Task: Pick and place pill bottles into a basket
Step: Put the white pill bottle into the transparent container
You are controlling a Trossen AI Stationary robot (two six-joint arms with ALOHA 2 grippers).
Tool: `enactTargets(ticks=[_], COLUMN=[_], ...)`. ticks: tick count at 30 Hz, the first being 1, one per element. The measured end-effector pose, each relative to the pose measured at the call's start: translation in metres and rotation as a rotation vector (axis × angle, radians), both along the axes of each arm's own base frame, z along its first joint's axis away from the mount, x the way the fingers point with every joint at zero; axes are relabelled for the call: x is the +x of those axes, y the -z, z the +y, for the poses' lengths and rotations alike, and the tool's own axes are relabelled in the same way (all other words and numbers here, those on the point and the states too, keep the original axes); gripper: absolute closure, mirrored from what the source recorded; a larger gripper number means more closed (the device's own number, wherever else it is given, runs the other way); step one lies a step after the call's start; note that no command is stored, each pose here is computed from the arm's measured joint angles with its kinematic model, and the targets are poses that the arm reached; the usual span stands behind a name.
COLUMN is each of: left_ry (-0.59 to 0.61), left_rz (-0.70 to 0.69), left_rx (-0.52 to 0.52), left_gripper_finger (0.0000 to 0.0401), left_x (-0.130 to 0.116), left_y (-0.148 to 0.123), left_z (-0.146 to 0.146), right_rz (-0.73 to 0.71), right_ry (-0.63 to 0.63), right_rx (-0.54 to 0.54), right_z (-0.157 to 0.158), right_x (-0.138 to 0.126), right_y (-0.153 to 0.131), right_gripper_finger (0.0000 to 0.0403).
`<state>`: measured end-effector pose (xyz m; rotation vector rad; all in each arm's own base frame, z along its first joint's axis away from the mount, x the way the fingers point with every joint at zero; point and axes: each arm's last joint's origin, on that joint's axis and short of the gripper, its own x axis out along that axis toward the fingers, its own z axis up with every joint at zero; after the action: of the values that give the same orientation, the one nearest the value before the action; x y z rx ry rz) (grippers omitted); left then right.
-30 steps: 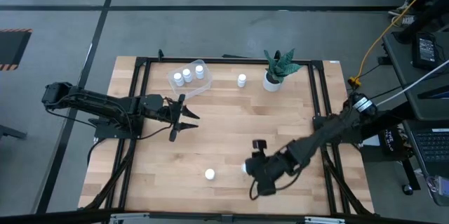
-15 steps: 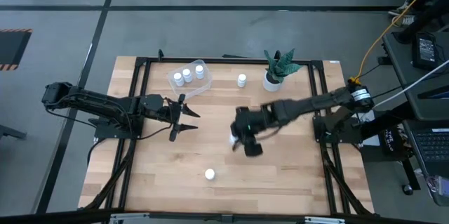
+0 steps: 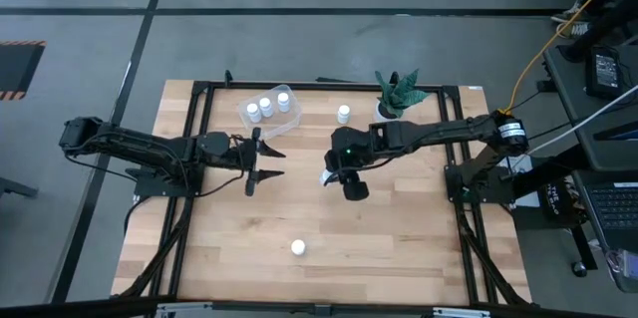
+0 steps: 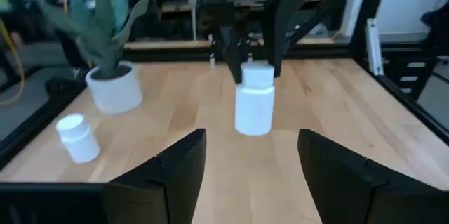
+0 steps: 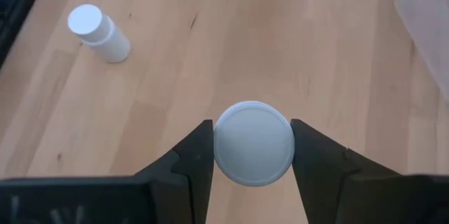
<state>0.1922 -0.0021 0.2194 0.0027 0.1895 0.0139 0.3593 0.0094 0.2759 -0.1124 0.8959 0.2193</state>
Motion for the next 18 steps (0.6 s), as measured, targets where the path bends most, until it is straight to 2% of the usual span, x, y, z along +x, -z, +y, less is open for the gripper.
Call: enactTargets(ticks=[6, 11, 18], left_ry=[-0.038, -0.060, -0.079], left_rz=[0.042, 0.146, 0.227], left_rx=[-0.013, -0.036, 0.034], left_gripper_finger=[0.0182, 0.0182, 0.0182], left_x=[0.009, 0.031, 0.065], left_y=[-0.009, -0.011, -0.013], left_z=[0.002, 0.007, 0.025], right_rz=[-0.041, -0.048, -0.058], right_ry=[-0.017, -0.005, -0.004], right_rx=[-0.035, -0.040, -0.043], right_z=[-0.010, -0.029, -0.046], right_x=[0.003, 0.002, 0.001], right_y=[-0.002, -0.002, -0.002], right_gripper_finger=[0.0250, 0.0251, 0.0252])
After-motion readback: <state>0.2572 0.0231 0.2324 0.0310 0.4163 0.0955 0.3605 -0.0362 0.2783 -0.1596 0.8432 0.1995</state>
